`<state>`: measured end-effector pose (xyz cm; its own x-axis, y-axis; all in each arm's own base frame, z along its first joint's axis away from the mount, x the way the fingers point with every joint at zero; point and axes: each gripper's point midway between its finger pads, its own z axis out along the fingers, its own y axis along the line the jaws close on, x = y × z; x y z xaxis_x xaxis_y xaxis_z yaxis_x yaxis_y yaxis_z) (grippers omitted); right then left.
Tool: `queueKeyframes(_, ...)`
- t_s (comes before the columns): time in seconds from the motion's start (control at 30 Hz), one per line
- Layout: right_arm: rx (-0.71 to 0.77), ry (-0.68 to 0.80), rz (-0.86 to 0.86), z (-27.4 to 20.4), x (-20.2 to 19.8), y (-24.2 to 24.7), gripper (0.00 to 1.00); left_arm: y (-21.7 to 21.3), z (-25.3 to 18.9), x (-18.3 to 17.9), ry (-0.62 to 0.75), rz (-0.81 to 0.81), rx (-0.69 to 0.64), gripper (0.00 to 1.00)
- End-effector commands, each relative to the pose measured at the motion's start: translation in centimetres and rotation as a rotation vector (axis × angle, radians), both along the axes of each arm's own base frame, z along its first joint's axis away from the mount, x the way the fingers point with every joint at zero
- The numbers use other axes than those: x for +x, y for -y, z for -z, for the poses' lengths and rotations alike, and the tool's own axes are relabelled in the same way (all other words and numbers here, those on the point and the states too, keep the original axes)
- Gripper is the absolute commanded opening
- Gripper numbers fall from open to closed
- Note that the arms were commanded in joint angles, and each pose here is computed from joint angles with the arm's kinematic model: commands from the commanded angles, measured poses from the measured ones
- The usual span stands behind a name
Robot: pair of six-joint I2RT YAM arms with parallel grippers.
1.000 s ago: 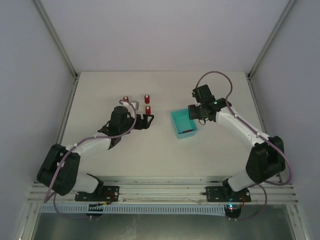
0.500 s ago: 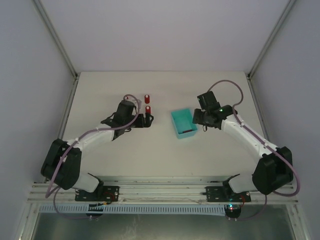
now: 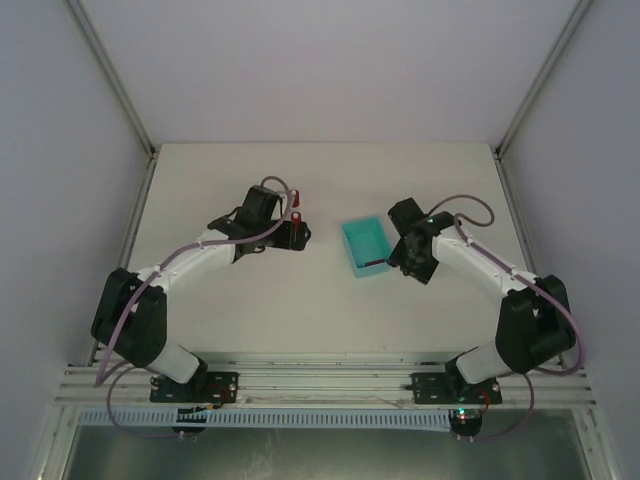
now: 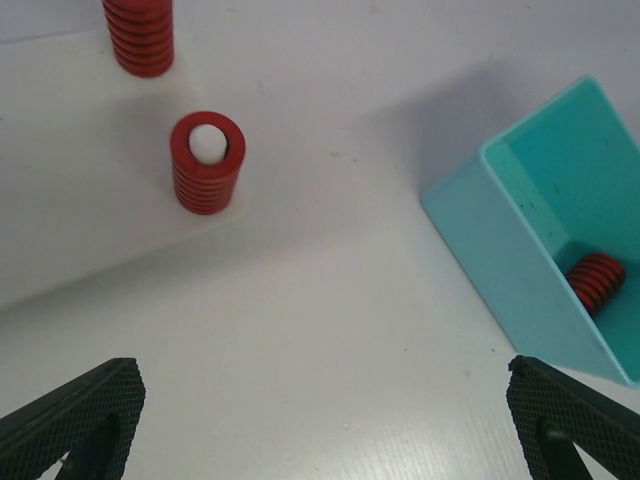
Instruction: Install the large spring
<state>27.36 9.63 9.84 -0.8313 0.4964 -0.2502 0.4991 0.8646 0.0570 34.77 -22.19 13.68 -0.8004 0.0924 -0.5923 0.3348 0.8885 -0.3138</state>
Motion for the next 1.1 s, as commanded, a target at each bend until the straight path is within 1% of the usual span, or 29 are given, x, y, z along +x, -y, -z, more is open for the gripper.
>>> queueKeyframes(0.0, 0.089, -0.026, 0.215, -0.7, 0.0, -0.8, 0.63, -0.5, -0.6, 1.4, 0.028, 0.004, 0.063, 0.99)
queueKeyframes(0.17, 0.206, -0.036, 0.275, -1.5, 2.3, -3.0, 0.62, -0.2, -2.1, 2.6, 0.062, 0.002, 0.072, 0.99)
queueKeyframes(0.3, 0.257, -0.073, 0.365, -0.6, 2.3, -3.1, 0.58, 0.0, -2.6, 3.5, 0.084, 0.004, 0.09, 0.99)
queueKeyframes(0.4, 0.313, -0.108, 0.432, 1.0, 2.2, -3.6, 0.55, 0.3, -3.2, 4.1, 0.1, 0.007, 0.087, 0.99)
queueKeyframes(0.5, 0.327, -0.158, 0.467, 2.1, 2.0, -3.6, 0.55, 0.3, -3.3, 4.4, 0.102, 0.005, 0.088, 0.99)
queueKeyframes(0.67, 0.36, -0.072, 0.364, 1.8, 5.3, -4.1, 0.53, 0.5, -2.7, 4.9, 0.089, 0.002, 0.086, 0.99)
queueKeyframes(0.77, 0.338, -0.055, 0.288, 1.0, 7.0, -4.2, 0.46, 0.7, -2.4, 5.4, 0.082, 0.0, 0.095, 0.99)
queueKeyframes(0.83, 0.301, -0.095, 0.237, 1.3, 6.9, -4.1, 0.41, 0.7, -2.6, 6.0, 0.087, -0.007, 0.094, 0.99)
queueKeyframes(0.93, 0.254, -0.189, 0.217, 2.0, 5.9, -3.2, 0.34, 0.9, -2.7, 6.7, 0.085, -0.01, 0.083, 0.99)
queueKeyframes(1.07, 0.243, -0.189, 0.187, 2.4, 6.1, -2.4, 0.31, 1.3, -2.3, 7.2, 0.074, -0.007, 0.081, 0.99)
